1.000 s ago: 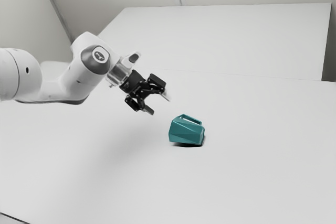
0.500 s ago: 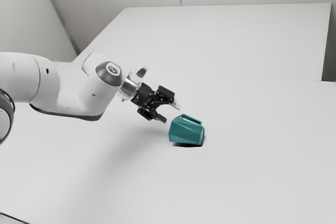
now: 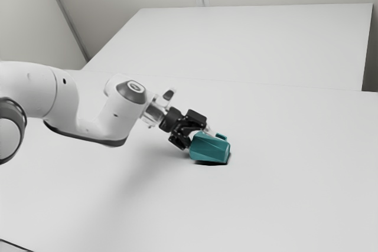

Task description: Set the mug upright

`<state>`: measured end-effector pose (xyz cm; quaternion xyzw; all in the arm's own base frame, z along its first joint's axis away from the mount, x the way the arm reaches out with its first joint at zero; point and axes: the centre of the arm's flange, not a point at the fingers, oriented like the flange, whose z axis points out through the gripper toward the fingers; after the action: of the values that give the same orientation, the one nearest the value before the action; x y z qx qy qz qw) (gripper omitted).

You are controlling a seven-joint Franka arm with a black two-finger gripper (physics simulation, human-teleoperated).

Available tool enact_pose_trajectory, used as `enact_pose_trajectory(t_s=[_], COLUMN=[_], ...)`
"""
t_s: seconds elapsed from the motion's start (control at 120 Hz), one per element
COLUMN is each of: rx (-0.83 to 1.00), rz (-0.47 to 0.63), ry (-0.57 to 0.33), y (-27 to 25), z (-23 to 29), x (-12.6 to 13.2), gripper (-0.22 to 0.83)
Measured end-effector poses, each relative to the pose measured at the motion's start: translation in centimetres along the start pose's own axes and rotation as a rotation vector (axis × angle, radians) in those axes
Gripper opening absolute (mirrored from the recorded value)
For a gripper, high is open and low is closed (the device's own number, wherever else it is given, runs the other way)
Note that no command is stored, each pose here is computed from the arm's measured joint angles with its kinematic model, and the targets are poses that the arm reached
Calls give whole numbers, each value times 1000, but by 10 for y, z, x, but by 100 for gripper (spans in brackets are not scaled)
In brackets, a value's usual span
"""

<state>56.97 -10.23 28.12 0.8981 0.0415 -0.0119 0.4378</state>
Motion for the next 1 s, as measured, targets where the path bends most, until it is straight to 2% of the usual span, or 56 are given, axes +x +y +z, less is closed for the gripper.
enact_pose_trajectory(t_s=[0.358, 0.583, 0.767, 1.0], rx=[-49, -78, -89, -94], rz=[39, 88, 130, 197], ry=[-3, -33, -44, -42], y=[-7, -3, 1, 14], z=[-9, -6, -5, -6], x=[0, -3, -4, -6], gripper=[28, 15, -4, -14])
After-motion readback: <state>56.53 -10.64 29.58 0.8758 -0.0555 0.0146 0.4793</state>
